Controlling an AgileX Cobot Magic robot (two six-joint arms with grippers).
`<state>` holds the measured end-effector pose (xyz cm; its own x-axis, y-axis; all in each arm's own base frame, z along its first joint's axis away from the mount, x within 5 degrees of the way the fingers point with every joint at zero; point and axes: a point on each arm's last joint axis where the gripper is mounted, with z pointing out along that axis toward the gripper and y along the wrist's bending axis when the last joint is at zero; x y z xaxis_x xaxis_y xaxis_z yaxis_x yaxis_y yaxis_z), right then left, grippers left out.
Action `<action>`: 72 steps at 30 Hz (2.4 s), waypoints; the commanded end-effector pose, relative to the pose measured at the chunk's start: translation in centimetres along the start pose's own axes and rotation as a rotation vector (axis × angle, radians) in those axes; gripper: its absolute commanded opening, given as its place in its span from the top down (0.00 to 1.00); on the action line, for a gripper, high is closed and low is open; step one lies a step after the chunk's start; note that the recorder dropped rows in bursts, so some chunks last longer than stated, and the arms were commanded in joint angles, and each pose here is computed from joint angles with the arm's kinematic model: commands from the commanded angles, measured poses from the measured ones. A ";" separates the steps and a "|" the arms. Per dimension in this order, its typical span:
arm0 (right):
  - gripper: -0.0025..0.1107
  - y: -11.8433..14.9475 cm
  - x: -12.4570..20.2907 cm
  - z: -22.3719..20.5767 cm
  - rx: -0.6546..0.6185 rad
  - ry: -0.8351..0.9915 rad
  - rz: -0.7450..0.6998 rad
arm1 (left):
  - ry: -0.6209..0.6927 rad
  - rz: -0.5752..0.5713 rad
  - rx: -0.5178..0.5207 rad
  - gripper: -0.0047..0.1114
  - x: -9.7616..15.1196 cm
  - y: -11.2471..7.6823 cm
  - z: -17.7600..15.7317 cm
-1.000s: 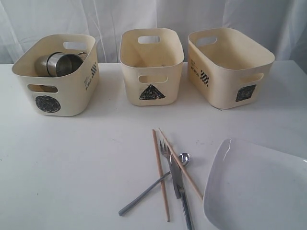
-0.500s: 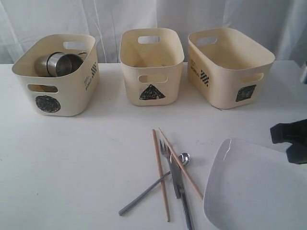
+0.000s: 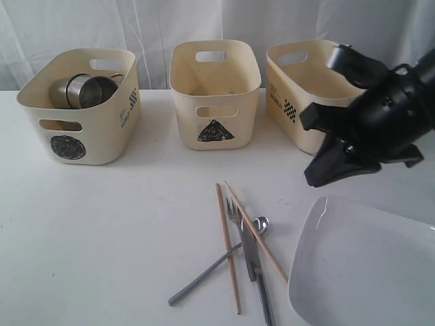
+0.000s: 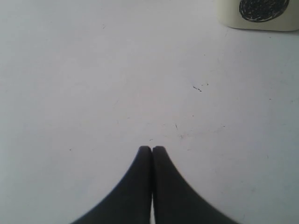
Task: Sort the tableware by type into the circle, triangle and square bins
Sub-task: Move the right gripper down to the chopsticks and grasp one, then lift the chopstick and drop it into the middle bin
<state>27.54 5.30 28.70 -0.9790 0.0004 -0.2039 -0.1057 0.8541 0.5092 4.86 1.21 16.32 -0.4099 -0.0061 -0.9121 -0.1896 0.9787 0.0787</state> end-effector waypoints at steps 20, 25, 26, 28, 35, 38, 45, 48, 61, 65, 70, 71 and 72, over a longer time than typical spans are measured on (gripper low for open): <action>0.89 3.9 -7.0 9.2 0.294 0.056 -0.436 | -0.003 0.004 0.003 0.96 0.1 0.0 0.0; 0.72 3.1 -6.4 11.5 0.251 0.181 -0.409 | -0.003 0.004 0.003 0.96 0.1 0.0 0.0; 0.70 2.8 -6.5 12.0 0.253 0.185 -0.405 | -0.003 0.004 0.003 0.96 0.1 0.0 0.0; 0.70 2.6 -6.7 12.7 0.246 0.180 -0.395 | -0.003 0.004 0.003 0.96 0.1 0.0 0.0; 0.70 2.0 -7.1 14.8 0.211 0.166 -0.349 | -0.003 0.004 0.003 0.96 0.1 0.0 0.0; 0.70 1.4 -7.2 16.2 0.210 0.186 -0.349 | -0.003 0.004 0.003 0.96 0.1 0.0 0.0; 0.72 0.2 -7.9 18.4 0.229 0.133 -0.342 | -0.003 0.004 0.003 0.96 0.1 0.0 0.0; 0.73 -0.2 -7.9 19.2 0.234 0.135 -0.336 | -0.003 0.004 0.003 0.96 0.1 0.0 0.0; 0.98 1.6 -9.1 18.0 0.146 0.041 -0.245 | -0.003 0.004 0.003 0.96 0.1 0.0 0.0; 0.98 5.7 -11.3 13.1 0.034 -0.109 -0.284 | -0.003 0.004 0.003 0.96 0.1 0.0 0.0; 0.98 9.9 -15.3 4.3 -0.022 -0.454 -0.384 | -0.003 0.004 0.003 0.96 0.1 0.0 0.0; 0.98 9.8 -16.0 3.4 -0.016 -0.515 -0.381 | -0.003 0.004 0.003 0.96 0.1 0.0 0.0; 0.98 9.3 -17.2 2.0 0.003 -0.641 -0.367 | -0.003 0.004 0.003 0.96 0.1 0.0 0.0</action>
<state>42.60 16.11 33.27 -0.6886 -0.0531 -0.7232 -0.4319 0.8311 0.3502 4.86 1.22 16.32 -0.4103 -0.0041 -0.9120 -0.1897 0.9785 0.0809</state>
